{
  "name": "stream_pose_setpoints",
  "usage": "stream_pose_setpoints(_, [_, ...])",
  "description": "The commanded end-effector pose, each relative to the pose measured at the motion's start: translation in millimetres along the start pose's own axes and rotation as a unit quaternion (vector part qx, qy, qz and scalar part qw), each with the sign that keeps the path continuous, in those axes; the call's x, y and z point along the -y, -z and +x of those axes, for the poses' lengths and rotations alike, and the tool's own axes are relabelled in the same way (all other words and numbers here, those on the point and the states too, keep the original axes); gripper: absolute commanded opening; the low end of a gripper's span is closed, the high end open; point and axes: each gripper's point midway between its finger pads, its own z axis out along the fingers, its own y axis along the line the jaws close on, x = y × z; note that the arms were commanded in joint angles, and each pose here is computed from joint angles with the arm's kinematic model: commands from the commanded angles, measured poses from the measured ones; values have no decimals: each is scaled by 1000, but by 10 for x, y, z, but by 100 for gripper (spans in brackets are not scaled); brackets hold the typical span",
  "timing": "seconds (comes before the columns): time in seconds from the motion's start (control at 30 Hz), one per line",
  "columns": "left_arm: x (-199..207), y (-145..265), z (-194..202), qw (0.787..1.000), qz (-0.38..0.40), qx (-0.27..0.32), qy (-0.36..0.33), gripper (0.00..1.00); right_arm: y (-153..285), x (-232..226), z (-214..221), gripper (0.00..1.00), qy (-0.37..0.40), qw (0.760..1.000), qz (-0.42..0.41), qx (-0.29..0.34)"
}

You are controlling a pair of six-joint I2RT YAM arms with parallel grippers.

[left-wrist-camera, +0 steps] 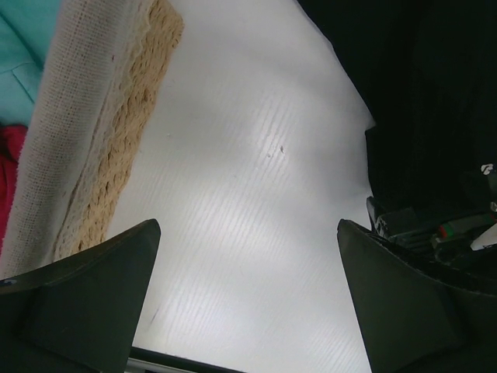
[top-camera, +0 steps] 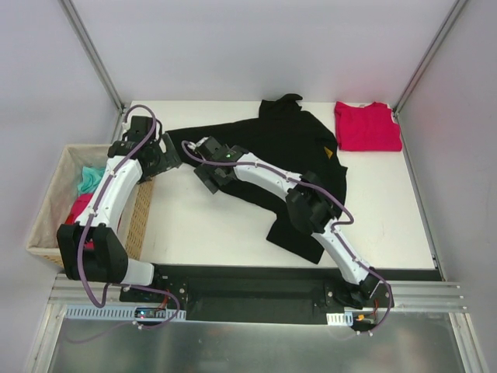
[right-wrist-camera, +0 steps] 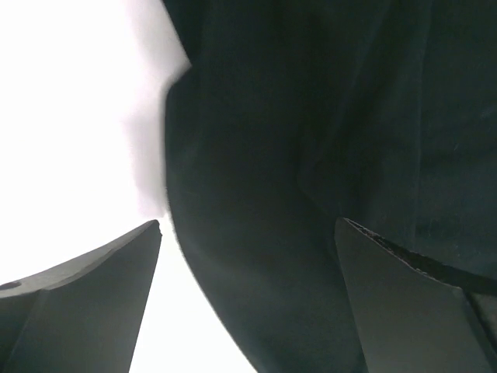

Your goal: Fold and stack the t-shirts

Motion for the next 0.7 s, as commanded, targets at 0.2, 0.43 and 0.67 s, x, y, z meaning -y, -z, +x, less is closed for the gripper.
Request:
stream_pose_setpoints(0.2, [-194,311,-181,996,-17,88,21,99,399,-104,-844,99,3,992,9,126])
stream_pose_setpoints(0.43, [-184,293,-153,996,-13,82,18,99,190,-149,-809,97,3,992,16,122])
stream_pose_setpoints(0.67, [-193,334,-146,996,-10,88,12,99,-51,-104,-724,75,6,992,45,115])
